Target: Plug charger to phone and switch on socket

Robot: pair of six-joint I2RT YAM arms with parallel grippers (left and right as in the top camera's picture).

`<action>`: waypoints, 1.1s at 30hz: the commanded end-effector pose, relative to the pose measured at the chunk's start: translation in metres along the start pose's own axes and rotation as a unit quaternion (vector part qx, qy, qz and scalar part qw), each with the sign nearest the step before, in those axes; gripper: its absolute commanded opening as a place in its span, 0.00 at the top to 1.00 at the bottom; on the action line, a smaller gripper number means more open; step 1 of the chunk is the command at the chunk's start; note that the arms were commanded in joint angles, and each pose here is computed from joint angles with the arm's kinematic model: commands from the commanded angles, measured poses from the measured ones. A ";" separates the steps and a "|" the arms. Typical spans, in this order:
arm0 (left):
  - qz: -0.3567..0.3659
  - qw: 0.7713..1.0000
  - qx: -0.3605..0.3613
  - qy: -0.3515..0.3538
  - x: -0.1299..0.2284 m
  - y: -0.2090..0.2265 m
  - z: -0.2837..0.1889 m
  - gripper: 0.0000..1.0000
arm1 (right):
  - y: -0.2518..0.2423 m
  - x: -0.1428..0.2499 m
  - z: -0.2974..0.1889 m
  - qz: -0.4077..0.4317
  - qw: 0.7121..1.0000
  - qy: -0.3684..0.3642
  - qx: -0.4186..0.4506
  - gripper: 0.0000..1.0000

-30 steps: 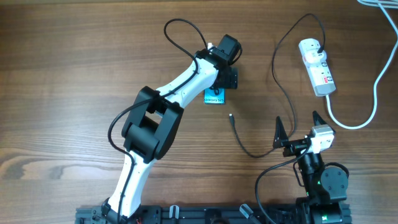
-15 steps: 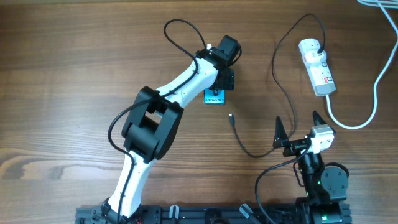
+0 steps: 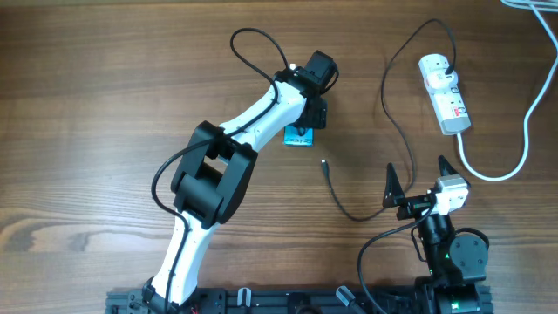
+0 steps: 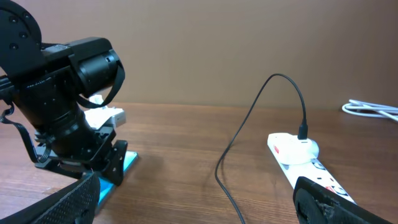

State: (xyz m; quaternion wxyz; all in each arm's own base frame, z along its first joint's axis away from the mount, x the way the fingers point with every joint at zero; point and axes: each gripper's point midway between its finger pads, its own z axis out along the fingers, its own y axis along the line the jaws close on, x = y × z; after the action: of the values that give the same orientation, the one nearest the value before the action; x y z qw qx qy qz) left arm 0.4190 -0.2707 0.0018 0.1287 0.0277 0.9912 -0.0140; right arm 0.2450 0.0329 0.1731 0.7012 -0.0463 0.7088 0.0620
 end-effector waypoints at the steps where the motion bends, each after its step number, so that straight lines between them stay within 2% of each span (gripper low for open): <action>1: 0.004 1.000 -0.009 0.030 0.015 0.002 0.016 0.27 | -0.001 0.000 0.000 0.003 1.000 0.000 0.003 0.00; 9: 0.013 0.998 -0.028 0.063 0.034 0.008 0.014 0.29 | -0.001 0.000 0.000 0.003 1.000 0.000 0.003 0.00; 19: 0.030 0.989 -0.065 0.127 0.075 0.012 0.004 0.26 | -0.001 0.000 0.000 0.003 1.000 0.000 0.003 0.00; 20: 0.032 0.989 -0.065 0.127 0.076 0.010 0.003 0.24 | -0.001 0.000 0.000 0.003 1.000 0.000 0.003 0.00; 22: 0.033 0.990 -0.063 0.125 0.076 0.008 0.004 0.12 | -0.001 0.000 0.000 0.003 1.000 0.000 0.003 0.00; 27: 0.032 0.991 -0.059 0.119 0.073 0.007 0.005 0.03 | -0.001 0.000 0.000 0.003 1.000 0.000 0.003 0.00; 33: 0.031 0.991 -0.059 0.119 0.072 0.007 0.005 0.01 | -0.001 0.000 0.000 0.003 1.000 0.000 0.003 0.00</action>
State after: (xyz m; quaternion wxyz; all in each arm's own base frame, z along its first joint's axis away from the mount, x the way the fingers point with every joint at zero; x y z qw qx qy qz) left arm 0.3615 -0.2649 0.0011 0.0362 0.0498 0.9975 0.0352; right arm 0.2450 0.0329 0.1731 0.7012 -0.0463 0.7088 0.0620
